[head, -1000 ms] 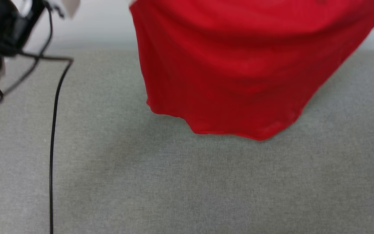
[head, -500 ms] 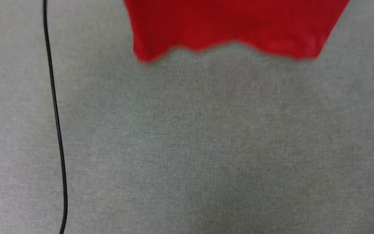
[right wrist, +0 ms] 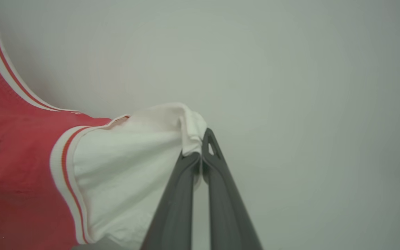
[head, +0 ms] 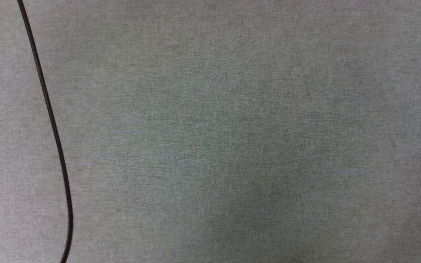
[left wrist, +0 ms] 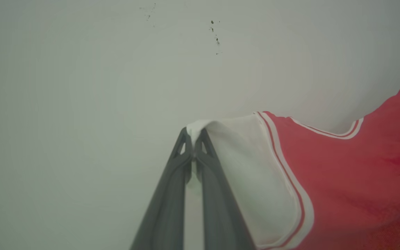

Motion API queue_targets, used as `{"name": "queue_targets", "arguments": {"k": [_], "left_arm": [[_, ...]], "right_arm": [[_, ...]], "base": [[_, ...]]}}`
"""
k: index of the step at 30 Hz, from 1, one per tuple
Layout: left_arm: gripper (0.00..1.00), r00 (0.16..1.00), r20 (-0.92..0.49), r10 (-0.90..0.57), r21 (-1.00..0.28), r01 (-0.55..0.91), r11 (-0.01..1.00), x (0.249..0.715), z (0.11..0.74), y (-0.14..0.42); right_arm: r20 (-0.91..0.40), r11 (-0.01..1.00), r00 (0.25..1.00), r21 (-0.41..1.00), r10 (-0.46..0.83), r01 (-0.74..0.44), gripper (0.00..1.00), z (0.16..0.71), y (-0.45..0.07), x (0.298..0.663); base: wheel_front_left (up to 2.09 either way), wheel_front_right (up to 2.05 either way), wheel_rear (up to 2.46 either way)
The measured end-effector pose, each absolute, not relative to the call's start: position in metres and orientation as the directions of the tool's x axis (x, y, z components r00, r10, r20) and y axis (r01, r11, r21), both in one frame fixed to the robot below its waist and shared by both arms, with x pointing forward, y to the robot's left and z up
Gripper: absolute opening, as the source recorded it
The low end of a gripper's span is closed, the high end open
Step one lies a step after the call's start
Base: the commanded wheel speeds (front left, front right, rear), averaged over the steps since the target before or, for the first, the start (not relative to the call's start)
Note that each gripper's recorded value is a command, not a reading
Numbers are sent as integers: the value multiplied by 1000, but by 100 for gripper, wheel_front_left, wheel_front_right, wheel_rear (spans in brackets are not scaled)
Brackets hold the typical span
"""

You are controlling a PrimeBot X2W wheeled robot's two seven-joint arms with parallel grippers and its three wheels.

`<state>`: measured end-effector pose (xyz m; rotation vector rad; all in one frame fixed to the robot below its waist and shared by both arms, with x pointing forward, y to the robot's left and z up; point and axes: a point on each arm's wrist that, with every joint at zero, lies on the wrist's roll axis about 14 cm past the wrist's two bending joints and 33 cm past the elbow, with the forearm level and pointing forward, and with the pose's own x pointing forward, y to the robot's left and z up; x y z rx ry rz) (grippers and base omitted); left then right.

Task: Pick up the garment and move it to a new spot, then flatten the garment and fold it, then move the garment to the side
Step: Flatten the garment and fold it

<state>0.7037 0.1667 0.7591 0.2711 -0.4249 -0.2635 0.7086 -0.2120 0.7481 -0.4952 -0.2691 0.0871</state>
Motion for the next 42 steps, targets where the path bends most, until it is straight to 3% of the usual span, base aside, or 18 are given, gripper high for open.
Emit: {"name": "queue_targets", "arguments": {"k": [8,19,27,42], "left_arm": [[0,902,290,-319,261,246,933,705,697,168],[0,937,137,-320,189,292,937,660,617,178],[0,956,-35,-291,79,293,953,574,535,183],[0,940,-283,-189,-48,183,982,422,452,211]], "right_arm": [[131,877,972,-468,193,-111,0,686,-200,711],[-3,891,960,-372,279,-260,0,610,-180,669],[-144,898,930,-247,338,-365,0,540,-168,596],[-323,925,889,-89,324,-370,0,460,-198,454]], "base": [[0,0,0],[0,0,0],[0,0,0],[0,0,0]]}}
